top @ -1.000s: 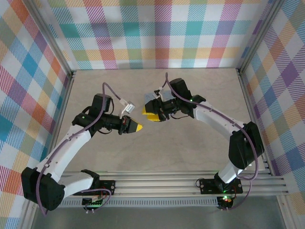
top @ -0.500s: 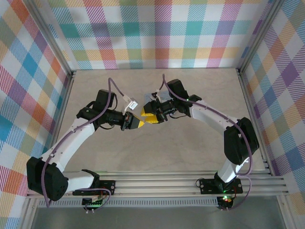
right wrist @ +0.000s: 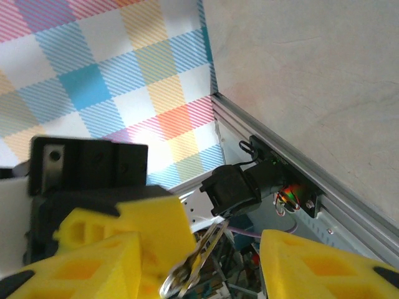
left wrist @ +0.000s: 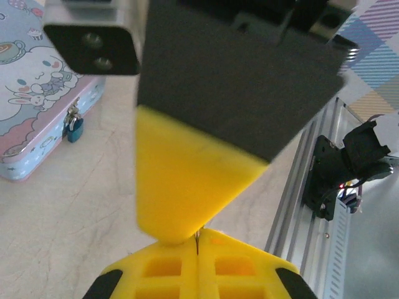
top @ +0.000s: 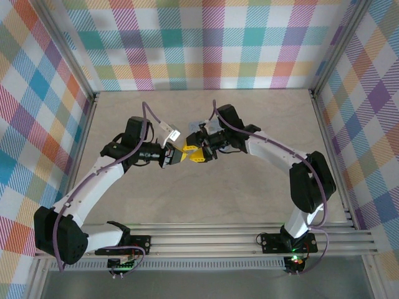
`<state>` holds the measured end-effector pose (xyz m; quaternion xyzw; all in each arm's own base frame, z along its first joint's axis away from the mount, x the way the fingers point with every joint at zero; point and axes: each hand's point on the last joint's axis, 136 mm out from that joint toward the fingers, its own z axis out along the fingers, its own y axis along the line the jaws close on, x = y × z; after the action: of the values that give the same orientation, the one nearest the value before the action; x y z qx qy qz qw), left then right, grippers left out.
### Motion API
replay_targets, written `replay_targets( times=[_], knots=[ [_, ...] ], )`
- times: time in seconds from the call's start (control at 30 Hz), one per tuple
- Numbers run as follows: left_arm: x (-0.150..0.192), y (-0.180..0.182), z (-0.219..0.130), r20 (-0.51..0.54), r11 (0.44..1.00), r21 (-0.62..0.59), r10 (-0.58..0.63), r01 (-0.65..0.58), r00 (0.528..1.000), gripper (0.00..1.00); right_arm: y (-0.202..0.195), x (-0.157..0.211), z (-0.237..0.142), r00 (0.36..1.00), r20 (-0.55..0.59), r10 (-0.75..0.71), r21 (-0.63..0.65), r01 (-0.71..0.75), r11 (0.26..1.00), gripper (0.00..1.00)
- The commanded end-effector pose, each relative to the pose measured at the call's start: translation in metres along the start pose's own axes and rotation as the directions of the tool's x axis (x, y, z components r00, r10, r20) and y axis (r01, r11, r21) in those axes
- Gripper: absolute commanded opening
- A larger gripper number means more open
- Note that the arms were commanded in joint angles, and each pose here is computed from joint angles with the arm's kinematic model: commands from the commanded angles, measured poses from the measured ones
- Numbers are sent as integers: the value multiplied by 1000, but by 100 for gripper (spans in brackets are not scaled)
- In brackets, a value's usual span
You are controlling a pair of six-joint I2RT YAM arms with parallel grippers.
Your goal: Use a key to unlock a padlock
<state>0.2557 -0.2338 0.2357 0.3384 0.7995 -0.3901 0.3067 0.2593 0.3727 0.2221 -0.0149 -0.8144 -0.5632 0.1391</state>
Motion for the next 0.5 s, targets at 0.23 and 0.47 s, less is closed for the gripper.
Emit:
replay_targets(
  times=[0.23, 0.47],
  knots=[
    [4, -17, -2, 5, 996, 9, 84, -84, 996, 0, -6, -9, 7, 996, 23, 82, 21, -82, 996, 39],
    [11, -11, -3, -19, 998, -36, 58, -58, 998, 0, 1, -7, 5, 999, 25, 27, 4, -27, 1000, 0]
  ],
)
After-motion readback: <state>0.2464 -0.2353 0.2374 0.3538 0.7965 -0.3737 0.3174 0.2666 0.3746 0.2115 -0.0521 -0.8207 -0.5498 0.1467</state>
